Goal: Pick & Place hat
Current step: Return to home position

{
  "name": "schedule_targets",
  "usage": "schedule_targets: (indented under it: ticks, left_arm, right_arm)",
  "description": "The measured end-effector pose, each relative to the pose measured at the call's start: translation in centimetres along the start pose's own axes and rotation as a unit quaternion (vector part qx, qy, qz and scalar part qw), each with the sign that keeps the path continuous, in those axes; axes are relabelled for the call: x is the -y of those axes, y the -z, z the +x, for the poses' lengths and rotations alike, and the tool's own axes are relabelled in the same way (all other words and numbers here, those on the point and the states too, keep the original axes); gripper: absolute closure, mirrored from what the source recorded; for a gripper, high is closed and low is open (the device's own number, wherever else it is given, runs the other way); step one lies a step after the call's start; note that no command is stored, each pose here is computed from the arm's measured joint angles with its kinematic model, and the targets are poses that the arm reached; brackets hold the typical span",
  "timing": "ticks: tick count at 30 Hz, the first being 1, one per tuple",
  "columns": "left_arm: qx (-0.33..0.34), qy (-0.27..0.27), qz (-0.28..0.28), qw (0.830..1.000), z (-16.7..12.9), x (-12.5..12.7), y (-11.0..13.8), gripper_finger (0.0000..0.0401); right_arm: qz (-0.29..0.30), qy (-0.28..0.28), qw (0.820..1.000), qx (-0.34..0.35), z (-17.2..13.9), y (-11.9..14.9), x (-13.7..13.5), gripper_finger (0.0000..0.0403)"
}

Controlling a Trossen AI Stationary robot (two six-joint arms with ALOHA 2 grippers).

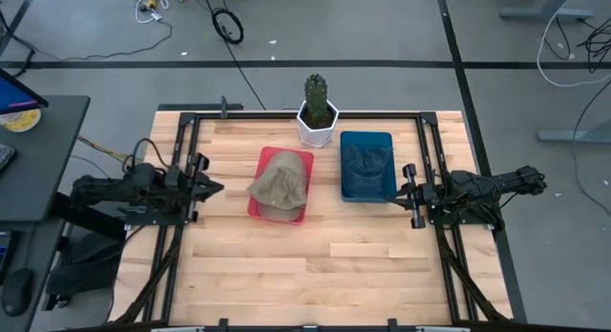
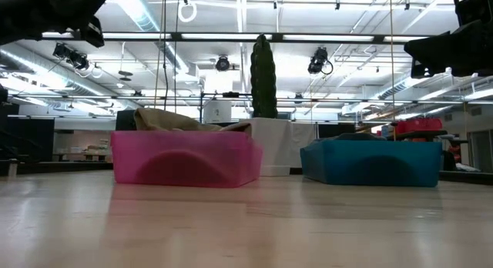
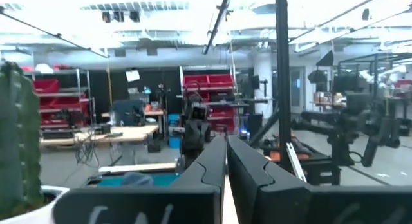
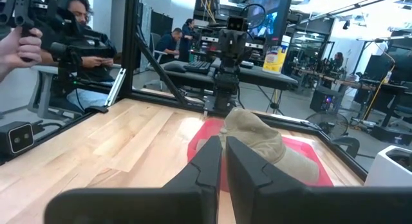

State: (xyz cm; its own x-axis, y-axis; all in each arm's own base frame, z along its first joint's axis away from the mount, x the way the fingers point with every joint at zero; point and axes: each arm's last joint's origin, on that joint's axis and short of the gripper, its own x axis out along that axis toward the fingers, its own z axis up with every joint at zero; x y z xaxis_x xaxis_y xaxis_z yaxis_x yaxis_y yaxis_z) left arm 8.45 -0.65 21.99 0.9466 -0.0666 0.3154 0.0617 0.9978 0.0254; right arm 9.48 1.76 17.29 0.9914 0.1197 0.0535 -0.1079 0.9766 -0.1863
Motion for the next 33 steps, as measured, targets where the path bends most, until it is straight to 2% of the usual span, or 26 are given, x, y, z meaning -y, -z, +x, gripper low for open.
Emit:
schedule_targets:
  ticks: [10, 16, 19, 24, 28, 33]
  left_arm:
    - [0.002, 0.007, -0.006, 1.000, 0.1, 0.1, 0.4, 0.0380]
    - [0.014, 0.015, 0.003, 1.000, 0.0, 0.2, 2.2, 0.0380]
    - [-0.009, 0.006, 0.013, 1.000, 0.0, 0.1, 2.7, 0.0380]
    - [-0.010, 0.002, 0.016, 1.000, 0.0, 0.1, 2.7, 0.0380]
    - [-0.039, 0.005, 0.048, 0.998, 0.0, 0.1, 3.2, 0.0380]
    - [-0.116, -0.005, 0.073, 0.991, -0.3, 0.0, 4.7, 0.0380]
  right_arm:
    - [0.000, 0.000, 1.000, 0.000, 0.0, 0.0, 0.0, 0.0378]
    - [0.000, 0.000, 1.000, 0.000, 0.0, 0.0, 0.0, 0.0378]
    - [0.000, 0.000, 1.000, 0.000, 0.0, 0.0, 0.0, 0.0378]
    - [0.000, 0.000, 1.000, 0.000, 0.0, 0.0, 0.0, 0.0378]
    - [0.000, 0.000, 1.000, 0.000, 0.0, 0.0, 0.0, 0.0378]
    - [0.000, 0.000, 1.000, 0.000, 0.0, 0.0, 0.0, 0.0378]
